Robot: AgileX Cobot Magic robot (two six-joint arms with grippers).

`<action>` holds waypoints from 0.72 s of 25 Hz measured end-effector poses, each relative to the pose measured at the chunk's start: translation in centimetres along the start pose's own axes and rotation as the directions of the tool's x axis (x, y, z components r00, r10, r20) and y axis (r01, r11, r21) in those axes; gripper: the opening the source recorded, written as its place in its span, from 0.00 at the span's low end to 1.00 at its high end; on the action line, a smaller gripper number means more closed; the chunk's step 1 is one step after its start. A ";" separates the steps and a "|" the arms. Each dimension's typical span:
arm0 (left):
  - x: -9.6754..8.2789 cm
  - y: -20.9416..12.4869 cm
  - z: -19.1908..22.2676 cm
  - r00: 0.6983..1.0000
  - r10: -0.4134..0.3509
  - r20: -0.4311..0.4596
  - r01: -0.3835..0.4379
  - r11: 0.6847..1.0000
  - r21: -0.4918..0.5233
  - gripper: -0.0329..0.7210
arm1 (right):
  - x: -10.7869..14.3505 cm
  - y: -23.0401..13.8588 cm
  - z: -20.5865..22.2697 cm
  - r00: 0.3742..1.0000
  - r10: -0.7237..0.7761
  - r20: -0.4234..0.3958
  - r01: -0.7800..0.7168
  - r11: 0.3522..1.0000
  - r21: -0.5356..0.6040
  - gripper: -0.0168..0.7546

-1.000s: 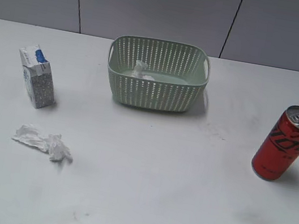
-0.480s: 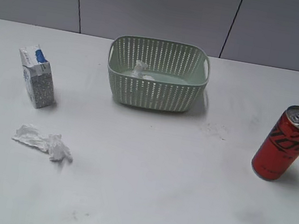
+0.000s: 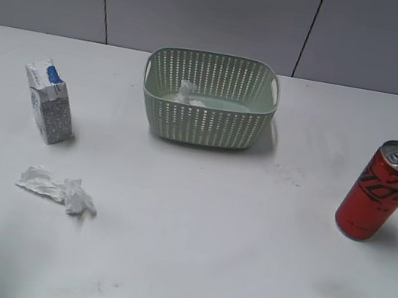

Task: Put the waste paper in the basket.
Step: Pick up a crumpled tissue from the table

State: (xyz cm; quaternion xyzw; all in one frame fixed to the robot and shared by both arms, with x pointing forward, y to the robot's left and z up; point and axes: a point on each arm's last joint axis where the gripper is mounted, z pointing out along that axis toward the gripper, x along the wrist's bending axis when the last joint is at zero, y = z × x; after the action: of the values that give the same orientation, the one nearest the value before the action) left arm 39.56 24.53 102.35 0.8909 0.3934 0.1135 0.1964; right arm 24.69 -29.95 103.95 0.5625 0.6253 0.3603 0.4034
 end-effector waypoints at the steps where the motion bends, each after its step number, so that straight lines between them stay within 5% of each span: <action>1: 0.0 0.6 0.6 1.000 0.003 0.018 -0.003 1.000 0.014 0.83 | 0.0 0.0 0.0 1.000 0.000 0.000 0.000 1.000 0.000 0.79; 4: 0.2 2.7 2.1 0.998 0.016 0.057 -0.018 0.999 0.043 0.83 | 0.0 0.0 0.0 1.000 0.000 0.000 0.000 1.000 0.000 0.79; 7: 0.0 4.6 3.5 0.988 0.137 0.068 -0.144 0.985 0.099 0.83 | 0.0 0.0 0.0 1.000 0.000 0.000 0.000 1.000 0.000 0.79; 12: -2.1 6.8 6.2 0.874 0.461 0.152 -0.482 0.861 0.163 0.83 | 0.0 0.0 0.0 1.000 0.000 0.000 0.000 1.000 0.000 0.79; 18: -2.2 8.0 10.7 0.777 0.580 0.246 -0.627 0.747 0.221 0.83 | 0.0 0.0 0.0 1.000 0.000 0.000 0.000 1.000 0.000 0.79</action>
State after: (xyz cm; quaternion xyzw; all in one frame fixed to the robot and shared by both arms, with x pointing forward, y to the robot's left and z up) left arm 47.20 15.18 96.16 0.9950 0.0785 0.0394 0.0471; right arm 24.69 -29.95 103.95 0.5625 0.6253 0.3603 0.4034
